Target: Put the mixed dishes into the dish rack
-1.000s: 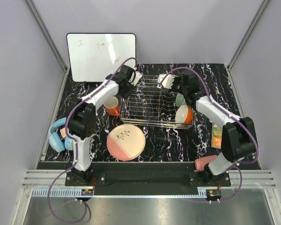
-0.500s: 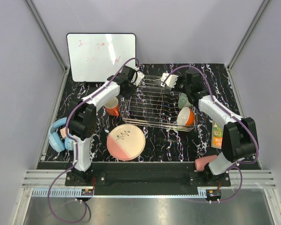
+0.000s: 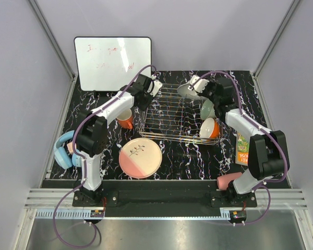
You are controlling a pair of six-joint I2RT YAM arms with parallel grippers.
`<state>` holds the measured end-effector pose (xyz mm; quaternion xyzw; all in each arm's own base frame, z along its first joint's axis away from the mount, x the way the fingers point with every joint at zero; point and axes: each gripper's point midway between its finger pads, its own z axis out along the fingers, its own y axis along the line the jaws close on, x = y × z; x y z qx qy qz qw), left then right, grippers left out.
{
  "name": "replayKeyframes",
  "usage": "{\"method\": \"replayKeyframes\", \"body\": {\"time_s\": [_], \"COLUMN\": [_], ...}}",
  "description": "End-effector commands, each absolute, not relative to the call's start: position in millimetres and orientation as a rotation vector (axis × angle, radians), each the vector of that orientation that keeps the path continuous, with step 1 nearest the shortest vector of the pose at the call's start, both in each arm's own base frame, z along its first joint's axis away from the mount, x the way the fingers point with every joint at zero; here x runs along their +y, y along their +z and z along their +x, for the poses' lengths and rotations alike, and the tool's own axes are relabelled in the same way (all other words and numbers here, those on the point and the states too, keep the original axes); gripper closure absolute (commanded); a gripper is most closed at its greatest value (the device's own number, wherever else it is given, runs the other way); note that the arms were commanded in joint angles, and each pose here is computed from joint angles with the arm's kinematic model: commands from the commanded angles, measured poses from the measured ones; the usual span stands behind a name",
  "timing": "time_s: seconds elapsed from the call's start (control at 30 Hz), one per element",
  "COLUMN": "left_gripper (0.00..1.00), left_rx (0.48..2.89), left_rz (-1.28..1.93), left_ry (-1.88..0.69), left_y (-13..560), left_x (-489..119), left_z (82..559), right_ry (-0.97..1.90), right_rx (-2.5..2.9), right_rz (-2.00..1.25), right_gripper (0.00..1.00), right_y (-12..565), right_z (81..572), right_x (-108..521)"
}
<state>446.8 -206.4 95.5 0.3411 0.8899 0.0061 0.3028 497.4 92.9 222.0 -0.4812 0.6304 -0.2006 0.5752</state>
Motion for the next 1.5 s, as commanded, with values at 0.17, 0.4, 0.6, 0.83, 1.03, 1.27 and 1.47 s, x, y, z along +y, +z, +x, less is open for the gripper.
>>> {"method": "replayKeyframes", "body": {"time_s": [0.17, 0.4, 0.6, 0.83, 1.03, 1.27, 1.47], "left_gripper": [0.71, 0.7, 0.7, 0.7, 0.7, 0.15, 0.01], "left_rx": [2.364, 2.357, 2.355, 2.35, 2.316, 2.221, 2.122], "left_rz": [1.094, 1.081, 1.076, 1.074, 1.044, 0.928, 0.843], "left_ry": [-0.004, -0.008, -0.001, 0.01, 0.038, 0.077, 0.142], "left_y": [93, 97, 99, 102, 123, 202, 264], "left_x": [-212, -213, -212, -210, -206, -199, -177], "left_z": [416, 418, 418, 418, 420, 424, 412], "right_ry": [-0.531, -0.476, -0.444, -0.408, -0.345, -0.024, 0.31], "right_rx": [1.437, 1.488, 1.492, 1.498, 1.473, 1.605, 1.729], "right_rz": [-0.803, -0.8, -0.794, -0.785, -0.723, -0.478, -0.383], "right_gripper": [0.41, 0.22, 0.1, 0.0, 0.0, 0.0, 0.0], "right_y": [276, 267, 268, 275, 301, 334, 321], "right_z": [503, 489, 475, 453, 415, 354, 300], "right_x": [67, 69, 82, 92, 111, 135, 162]}}
